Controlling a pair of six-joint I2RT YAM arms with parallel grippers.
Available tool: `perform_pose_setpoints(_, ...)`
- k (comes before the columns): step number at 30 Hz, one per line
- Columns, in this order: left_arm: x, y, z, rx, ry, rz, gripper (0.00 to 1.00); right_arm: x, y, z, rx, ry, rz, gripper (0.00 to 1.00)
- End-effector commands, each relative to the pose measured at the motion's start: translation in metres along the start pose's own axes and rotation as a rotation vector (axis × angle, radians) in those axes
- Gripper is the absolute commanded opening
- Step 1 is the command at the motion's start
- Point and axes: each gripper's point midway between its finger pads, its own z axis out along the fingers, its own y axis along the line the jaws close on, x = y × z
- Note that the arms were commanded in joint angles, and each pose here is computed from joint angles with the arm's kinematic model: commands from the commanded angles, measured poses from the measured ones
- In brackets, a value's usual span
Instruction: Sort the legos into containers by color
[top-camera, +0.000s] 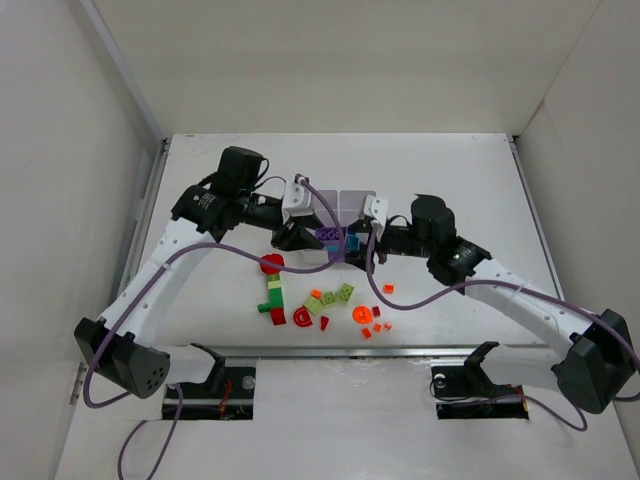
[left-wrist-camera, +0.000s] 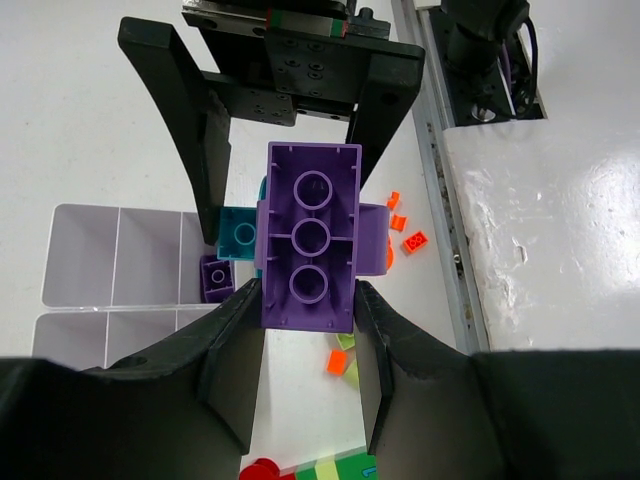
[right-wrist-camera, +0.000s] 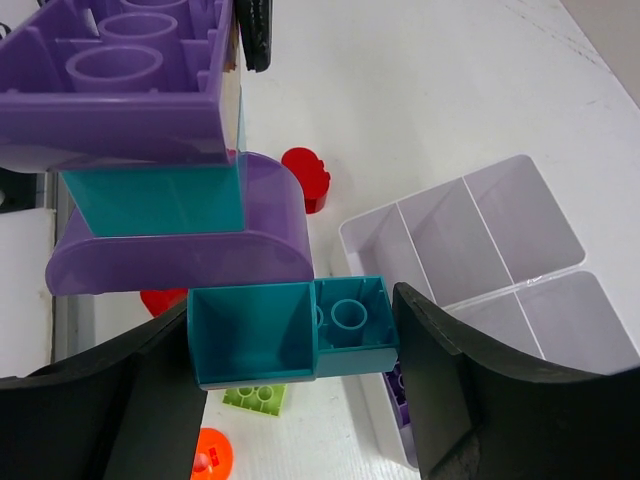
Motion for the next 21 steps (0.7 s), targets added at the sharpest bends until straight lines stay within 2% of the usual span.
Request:
perform_pose_setpoints(1, -0.023, 0.003, -0.003, -0.017, -0.047, 0.013, 0.00, -0.033, 0.000, -0.001, -0.005, -0.091, -0.029, 0.28)
perform_pose_setpoints(4, -0.023, 0.010, -0.006, -0.044, -0.045, 0.018, 0.00, -0.019, 0.005, 0.000, -0.013, -0.066, 0.000, 0.20)
perform_pose_setpoints(6, -0.024, 0.013, -0.010, -0.067, -0.046, 0.014, 0.00, -0.009, 0.003, 0.000, 0.011, -0.043, 0.034, 0.00)
perform_pose_setpoints(13, -0.030, 0.017, -0.011, -0.089, -0.054, 0.010, 0.00, 0.027, 0.003, 0.000, 0.049, 0.033, 0.075, 0.00)
perform_pose_setpoints(21, -0.028, 0.020, -0.012, -0.105, -0.043, 0.009, 0.00, 0.038, 0.000, -0.001, 0.082, 0.059, 0.085, 0.00)
